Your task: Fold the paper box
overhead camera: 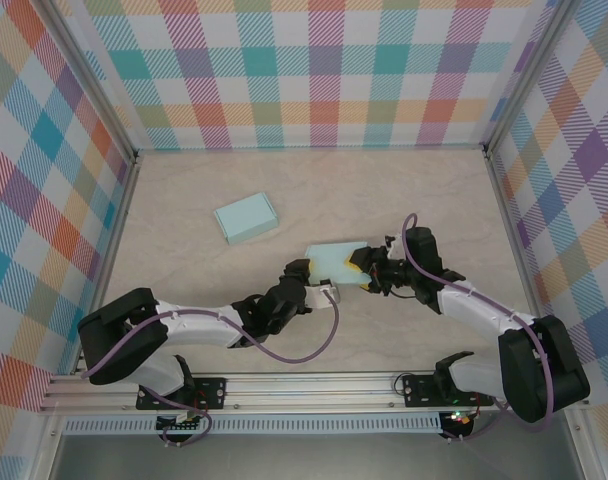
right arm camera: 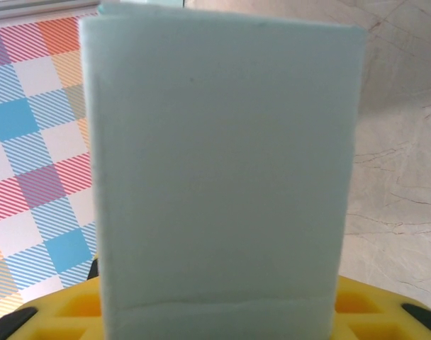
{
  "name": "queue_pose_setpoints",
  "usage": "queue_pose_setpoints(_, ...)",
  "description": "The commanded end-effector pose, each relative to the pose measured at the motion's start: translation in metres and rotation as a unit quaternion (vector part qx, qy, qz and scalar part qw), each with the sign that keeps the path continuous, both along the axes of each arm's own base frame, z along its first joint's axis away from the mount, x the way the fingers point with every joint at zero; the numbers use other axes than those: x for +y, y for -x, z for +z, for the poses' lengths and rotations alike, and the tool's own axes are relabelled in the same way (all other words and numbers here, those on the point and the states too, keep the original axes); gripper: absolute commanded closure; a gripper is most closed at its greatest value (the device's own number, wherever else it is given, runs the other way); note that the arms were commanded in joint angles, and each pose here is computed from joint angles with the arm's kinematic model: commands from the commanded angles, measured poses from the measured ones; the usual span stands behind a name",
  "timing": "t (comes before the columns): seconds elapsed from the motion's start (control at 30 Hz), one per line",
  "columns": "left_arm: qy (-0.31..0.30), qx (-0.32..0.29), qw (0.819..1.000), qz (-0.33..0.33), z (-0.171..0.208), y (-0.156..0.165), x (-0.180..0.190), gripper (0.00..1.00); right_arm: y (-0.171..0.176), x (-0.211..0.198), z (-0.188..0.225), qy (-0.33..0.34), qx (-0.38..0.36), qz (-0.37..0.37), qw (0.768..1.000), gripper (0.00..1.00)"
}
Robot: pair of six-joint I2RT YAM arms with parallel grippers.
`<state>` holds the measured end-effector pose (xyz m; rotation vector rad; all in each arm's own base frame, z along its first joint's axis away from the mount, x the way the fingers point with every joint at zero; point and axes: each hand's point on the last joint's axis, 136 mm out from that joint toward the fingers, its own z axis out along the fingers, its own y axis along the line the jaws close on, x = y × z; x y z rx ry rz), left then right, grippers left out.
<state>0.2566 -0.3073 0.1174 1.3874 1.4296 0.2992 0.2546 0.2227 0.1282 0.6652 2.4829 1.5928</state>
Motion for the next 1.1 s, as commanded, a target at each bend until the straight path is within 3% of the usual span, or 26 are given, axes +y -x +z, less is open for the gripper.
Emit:
queue_pose_setpoints(0.0,0.035,-0.006,0.999,0.011,0.026,-0.005,-0.006,0.45,0.001,0.002,0.002,-0.003,0.001,0.01,1.0,0.52)
queue_pose_setpoints(0.17,0.032,0.015,0.999,0.013,0.03,0.001,0.001,0.55,0.0,0.003,-0.001,0.003,0.002,0.013,1.0,0.51)
queue_pose_setpoints(0.43,-0.026,0.109,0.994,0.008,0.019,0.025,0.022,0.73,0.0,-0.001,-0.006,0.016,-0.007,0.01,1.0,0.44)
queue_pose_setpoints(0.57,-0.059,0.166,0.984,0.014,0.017,0.037,0.036,0.75,-0.001,-0.004,-0.001,0.03,-0.024,0.011,0.999,0.38)
queue_pose_setpoints(0.7,-0.092,0.236,0.967,0.016,0.011,0.052,0.052,0.77,-0.002,-0.012,0.007,0.063,-0.05,0.008,0.997,0.3)
queue_pose_setpoints(0.83,-0.107,0.298,0.948,0.021,0.009,0.06,0.063,0.77,-0.004,-0.026,0.019,0.107,-0.085,-0.001,0.991,0.28)
queue_pose_setpoints(1.07,-0.126,0.424,0.896,0.02,-0.003,0.071,0.066,0.78,0.003,-0.046,0.045,0.175,-0.168,0.008,0.97,0.29)
